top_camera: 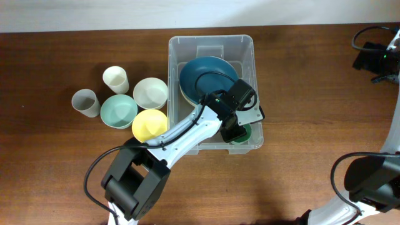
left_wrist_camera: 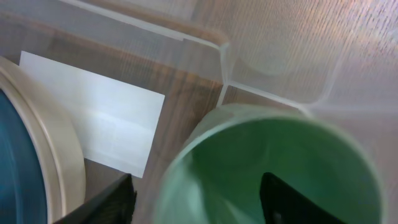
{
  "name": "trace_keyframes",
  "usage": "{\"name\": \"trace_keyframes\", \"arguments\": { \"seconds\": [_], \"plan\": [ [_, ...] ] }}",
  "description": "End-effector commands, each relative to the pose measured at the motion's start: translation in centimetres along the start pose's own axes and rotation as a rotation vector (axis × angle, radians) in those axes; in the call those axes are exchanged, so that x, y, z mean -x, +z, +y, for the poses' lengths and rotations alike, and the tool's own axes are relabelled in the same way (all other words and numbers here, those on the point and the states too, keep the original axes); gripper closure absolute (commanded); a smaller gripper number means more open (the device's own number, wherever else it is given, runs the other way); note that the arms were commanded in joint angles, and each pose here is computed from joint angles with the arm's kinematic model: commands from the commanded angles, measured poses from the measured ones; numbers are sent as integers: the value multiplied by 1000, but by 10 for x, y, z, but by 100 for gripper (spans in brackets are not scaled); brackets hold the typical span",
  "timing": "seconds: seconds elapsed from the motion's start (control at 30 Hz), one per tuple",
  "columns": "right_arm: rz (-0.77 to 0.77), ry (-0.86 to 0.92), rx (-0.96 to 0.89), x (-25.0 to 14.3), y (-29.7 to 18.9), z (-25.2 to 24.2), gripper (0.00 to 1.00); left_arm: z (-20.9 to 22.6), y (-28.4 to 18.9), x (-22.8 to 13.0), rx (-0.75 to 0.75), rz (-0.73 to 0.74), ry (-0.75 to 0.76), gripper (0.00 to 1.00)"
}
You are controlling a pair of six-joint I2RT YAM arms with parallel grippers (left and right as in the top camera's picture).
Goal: Pack container
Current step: 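Release the mint cup in the container's front right corner, then move the left gripper back left to the grey cup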
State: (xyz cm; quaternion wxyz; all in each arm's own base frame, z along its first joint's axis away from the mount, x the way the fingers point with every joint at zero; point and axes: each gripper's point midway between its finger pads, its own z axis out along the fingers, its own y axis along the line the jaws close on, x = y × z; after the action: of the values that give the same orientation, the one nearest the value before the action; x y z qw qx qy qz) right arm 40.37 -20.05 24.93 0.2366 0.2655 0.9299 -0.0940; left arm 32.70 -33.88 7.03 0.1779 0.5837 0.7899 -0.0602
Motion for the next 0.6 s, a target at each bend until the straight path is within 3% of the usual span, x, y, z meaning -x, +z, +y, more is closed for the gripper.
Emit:
{"name": "trace_keyframes", "arguments": {
  "seconds": [0.0,0.33,0.47,0.57],
  "plan": [
    [-29,16,0,5,-10,-2,1,11,-16,22,22,-60,-9,28],
    [-29,16,0,5,-10,-2,1,71,-104,62,150,-167,-143,26],
    [-29,16,0,5,-10,-2,1,123,-143,42,389,-110,-321,25],
    [-29,17,0,5,-10,-2,1,161,-171,14,489,-96,-489,15]
  ]
}}
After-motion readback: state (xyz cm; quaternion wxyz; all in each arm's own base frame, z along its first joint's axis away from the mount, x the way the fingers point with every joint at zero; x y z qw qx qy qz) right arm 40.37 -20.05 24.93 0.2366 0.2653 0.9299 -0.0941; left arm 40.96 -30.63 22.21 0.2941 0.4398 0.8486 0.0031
